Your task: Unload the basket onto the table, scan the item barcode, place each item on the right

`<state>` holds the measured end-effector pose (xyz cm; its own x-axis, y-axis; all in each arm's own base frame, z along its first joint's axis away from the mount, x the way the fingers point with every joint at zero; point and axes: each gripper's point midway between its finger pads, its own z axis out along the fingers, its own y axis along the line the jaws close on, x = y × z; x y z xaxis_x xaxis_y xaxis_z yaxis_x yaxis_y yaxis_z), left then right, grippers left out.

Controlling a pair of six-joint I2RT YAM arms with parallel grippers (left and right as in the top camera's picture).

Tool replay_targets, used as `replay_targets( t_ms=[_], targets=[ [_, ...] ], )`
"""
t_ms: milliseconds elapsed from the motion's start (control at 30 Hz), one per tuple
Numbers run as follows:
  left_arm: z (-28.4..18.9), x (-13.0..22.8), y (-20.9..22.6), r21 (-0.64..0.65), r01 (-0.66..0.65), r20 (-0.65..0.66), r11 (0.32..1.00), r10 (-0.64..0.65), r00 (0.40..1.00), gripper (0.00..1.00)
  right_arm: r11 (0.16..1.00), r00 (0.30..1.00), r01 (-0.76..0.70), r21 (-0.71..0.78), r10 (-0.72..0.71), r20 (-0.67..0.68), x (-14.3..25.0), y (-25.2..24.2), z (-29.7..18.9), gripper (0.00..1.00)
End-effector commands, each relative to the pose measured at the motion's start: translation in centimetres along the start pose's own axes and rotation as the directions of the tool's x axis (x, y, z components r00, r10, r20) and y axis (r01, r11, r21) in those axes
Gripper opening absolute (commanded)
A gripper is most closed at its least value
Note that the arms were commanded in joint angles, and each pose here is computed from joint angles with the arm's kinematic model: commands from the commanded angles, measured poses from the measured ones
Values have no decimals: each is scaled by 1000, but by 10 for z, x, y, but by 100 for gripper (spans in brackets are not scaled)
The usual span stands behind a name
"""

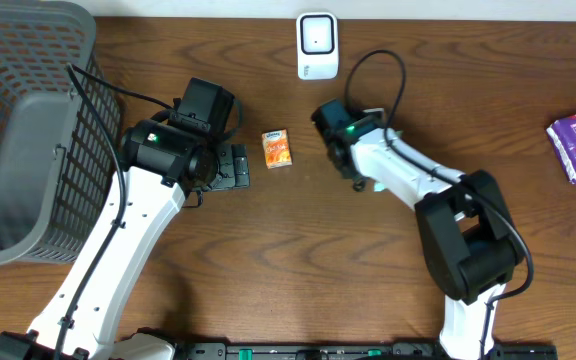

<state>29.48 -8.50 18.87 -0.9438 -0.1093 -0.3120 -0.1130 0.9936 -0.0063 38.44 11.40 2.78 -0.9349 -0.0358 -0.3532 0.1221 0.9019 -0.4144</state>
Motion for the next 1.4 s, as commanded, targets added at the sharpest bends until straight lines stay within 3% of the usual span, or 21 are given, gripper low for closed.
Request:
replay_targets(
  t_ms=[0,300,433,567,700,933,1167,1367],
  targets=[
    [-1,-1,1,-5,-11,3,1000,11,1000,98,995,1000,7,-102,-6,4,4,31,-14,49],
    [-1,-1,1,-5,-11,3,1000,11,1000,98,996,998,30,-83,-26,53,-33,23,-59,57],
    [-1,-1,2,-6,-11,4,1000,11,1000,98,992,993,104,-76,-99,70,-50,12,-83,59],
    [-1,-1,1,-5,-11,3,1000,11,1000,98,961,974,225,-160,-219,54,-45,25,-92,64],
    [-1,-1,1,-5,-11,3,1000,11,1000,98,955,972,235,-181,-236,14,-28,35,-83,65],
    [-1,-1,1,-5,-11,3,1000,11,1000,98,984,992,122,-127,-125,-15,-12,28,-39,72],
    [-1,-1,1,-5,-11,3,1000,11,1000,98,994,997,53,-92,-57,-49,3,17,-12,71],
    [-1,-1,1,-5,-11,3,1000,11,1000,98,987,994,29,-160,-44,-95,22,27,6,70]
  ],
)
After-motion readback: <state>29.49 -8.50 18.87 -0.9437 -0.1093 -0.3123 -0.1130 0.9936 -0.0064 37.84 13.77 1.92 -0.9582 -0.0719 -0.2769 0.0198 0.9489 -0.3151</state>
